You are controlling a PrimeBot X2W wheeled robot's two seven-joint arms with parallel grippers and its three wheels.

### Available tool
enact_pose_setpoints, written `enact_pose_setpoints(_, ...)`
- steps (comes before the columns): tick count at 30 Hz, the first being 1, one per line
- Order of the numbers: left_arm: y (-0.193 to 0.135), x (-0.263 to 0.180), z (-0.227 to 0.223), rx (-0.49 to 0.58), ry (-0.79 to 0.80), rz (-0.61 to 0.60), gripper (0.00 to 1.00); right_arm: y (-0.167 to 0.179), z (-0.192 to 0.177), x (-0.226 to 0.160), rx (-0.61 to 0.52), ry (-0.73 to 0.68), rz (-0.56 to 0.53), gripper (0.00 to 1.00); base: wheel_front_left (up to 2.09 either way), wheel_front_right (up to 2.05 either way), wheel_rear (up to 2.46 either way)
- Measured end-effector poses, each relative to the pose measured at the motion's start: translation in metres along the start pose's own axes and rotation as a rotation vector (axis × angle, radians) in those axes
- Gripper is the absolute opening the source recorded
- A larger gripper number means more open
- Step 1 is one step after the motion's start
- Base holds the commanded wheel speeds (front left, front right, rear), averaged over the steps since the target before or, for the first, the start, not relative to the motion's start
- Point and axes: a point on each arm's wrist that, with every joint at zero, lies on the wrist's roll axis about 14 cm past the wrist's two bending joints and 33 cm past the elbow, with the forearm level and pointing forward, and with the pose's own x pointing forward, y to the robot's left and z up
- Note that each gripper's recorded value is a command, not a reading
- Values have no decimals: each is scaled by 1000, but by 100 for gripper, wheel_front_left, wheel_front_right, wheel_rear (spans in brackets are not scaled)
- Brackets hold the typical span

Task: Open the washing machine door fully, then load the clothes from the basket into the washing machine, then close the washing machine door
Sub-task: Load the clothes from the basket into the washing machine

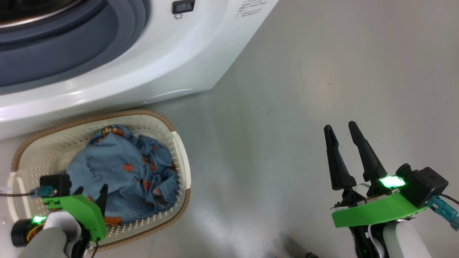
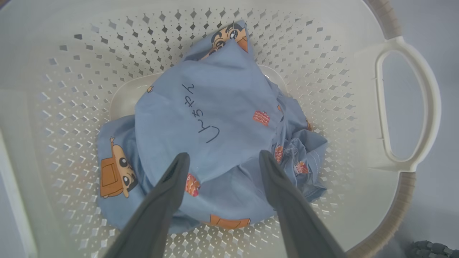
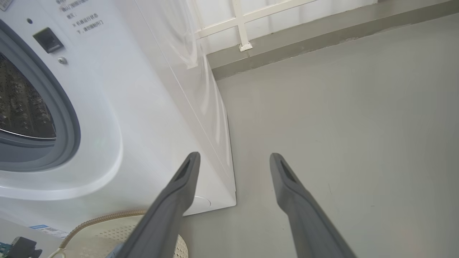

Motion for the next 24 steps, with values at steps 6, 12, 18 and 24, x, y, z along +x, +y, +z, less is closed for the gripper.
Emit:
enact_pose_setpoints(6, 3, 8, -7, -4, 30, 2, 100, -2, -7, 1, -12, 21, -6, 100, 0, 0, 0)
enact_pose_setpoints(12, 7, 20, -10, -9, 52, 5, 100, -5, -16, 6, -29, 43, -9, 100, 0, 0, 0)
enact_pose_setpoints(18, 15, 32, -11, 3, 71, 12, 100, -5, -22, 13, -43, 52, -4, 100, 0, 0, 0)
enact_pose_setpoints(24, 32, 44, -15, 18, 100, 43, 100, -6, -32, 20, -51, 67, -3, 100, 0, 0, 0)
